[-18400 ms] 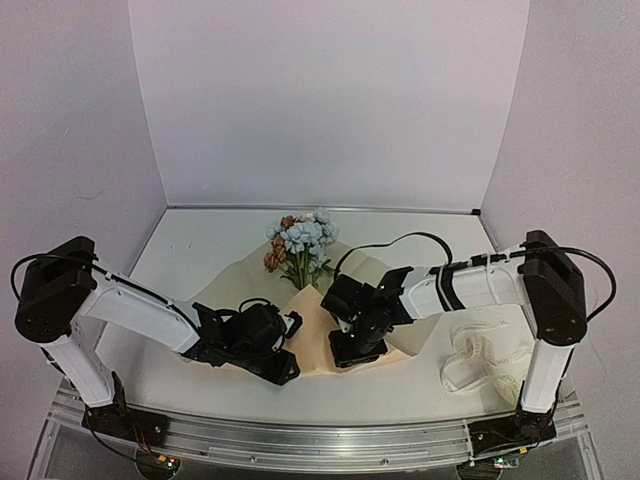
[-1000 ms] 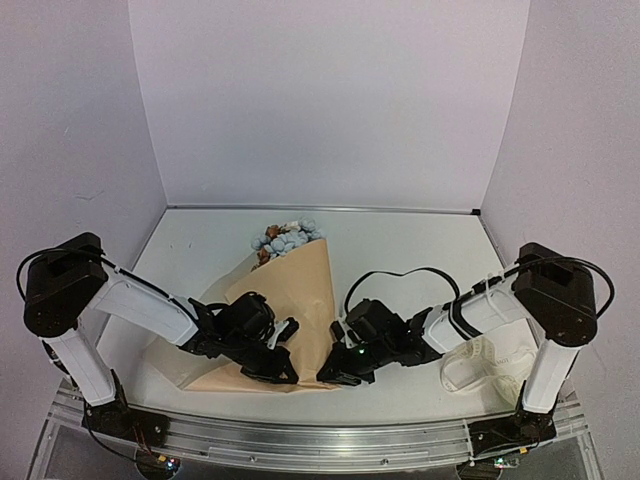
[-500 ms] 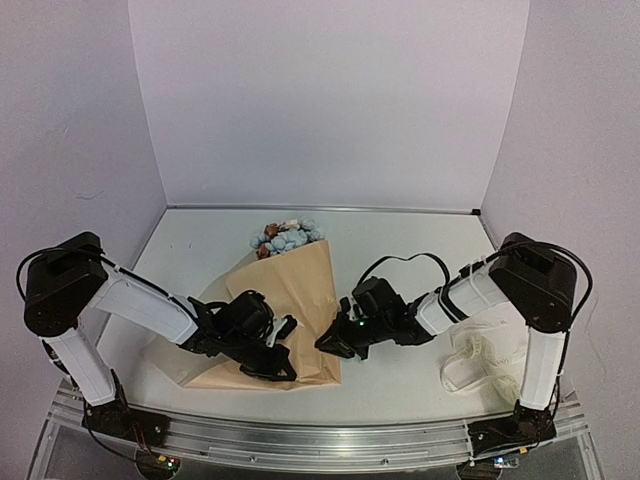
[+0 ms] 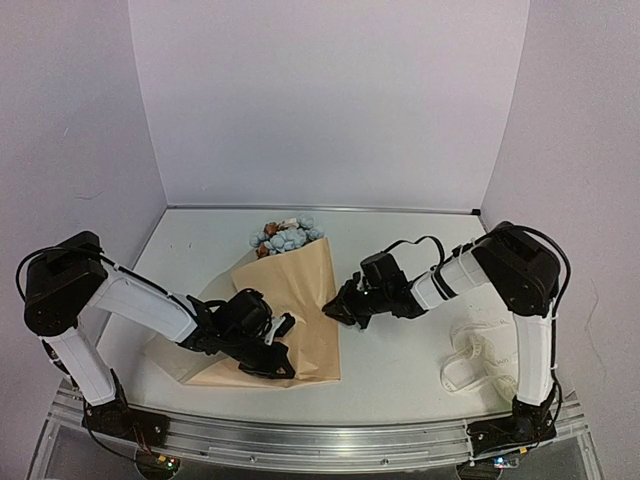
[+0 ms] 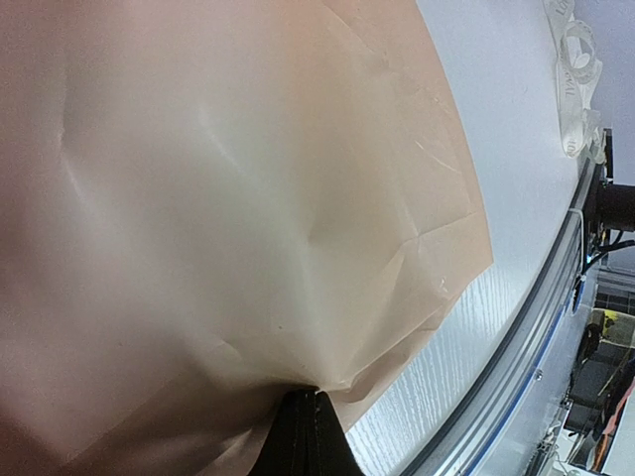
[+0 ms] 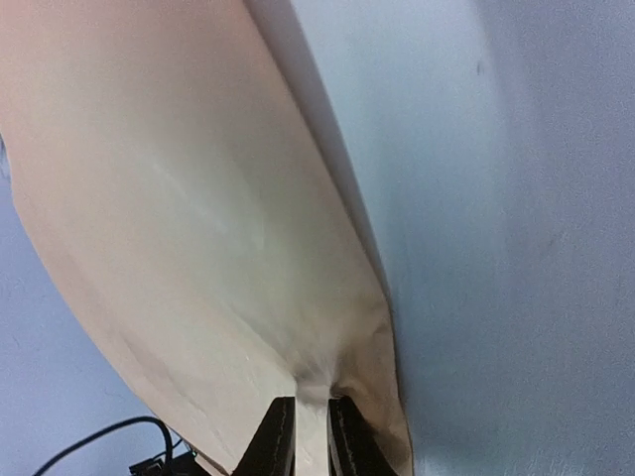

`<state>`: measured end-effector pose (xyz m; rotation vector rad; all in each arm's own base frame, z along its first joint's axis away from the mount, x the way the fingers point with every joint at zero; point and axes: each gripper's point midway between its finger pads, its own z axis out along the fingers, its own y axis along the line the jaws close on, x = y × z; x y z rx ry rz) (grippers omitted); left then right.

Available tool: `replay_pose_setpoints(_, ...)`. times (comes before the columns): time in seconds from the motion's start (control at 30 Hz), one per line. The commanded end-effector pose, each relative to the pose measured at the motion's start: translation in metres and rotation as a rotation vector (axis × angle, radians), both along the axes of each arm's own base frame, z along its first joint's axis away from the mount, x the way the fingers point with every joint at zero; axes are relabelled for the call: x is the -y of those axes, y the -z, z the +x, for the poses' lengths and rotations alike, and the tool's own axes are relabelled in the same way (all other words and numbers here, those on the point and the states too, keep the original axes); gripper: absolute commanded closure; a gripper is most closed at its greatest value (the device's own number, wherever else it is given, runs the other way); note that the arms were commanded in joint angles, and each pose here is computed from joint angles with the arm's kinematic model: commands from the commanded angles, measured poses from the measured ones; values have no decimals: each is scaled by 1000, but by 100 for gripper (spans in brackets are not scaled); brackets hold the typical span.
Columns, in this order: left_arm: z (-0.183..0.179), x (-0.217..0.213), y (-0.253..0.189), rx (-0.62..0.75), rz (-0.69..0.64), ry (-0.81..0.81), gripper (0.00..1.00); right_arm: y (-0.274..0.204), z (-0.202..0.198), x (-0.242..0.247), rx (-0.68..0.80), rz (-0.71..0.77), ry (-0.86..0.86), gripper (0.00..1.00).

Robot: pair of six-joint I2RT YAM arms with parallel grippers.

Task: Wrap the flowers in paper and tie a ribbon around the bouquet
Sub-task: Press the fold line of the 2/3-folded wrapping paper.

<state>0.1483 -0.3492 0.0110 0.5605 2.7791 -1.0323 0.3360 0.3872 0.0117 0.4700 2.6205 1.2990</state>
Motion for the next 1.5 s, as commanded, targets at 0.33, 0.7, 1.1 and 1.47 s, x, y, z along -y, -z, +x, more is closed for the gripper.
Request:
replay_pose_setpoints(0.33,-9,-37,29,-50,179,3,100,28,104,23,-65,-9,229,88)
replay_pose_setpoints(0.7,-6,-37,27,-51,194,14,100,31,181,34,-20,-51,348,88)
replay_pose_setpoints(1.1,22,-60,17,-24,205,-40,100,-19,215,64,36,-42,348,88)
replay_pose_setpoints(1.47,26,-60,8,-10,174,-32,100,-66,130,73,3,-28,150,51)
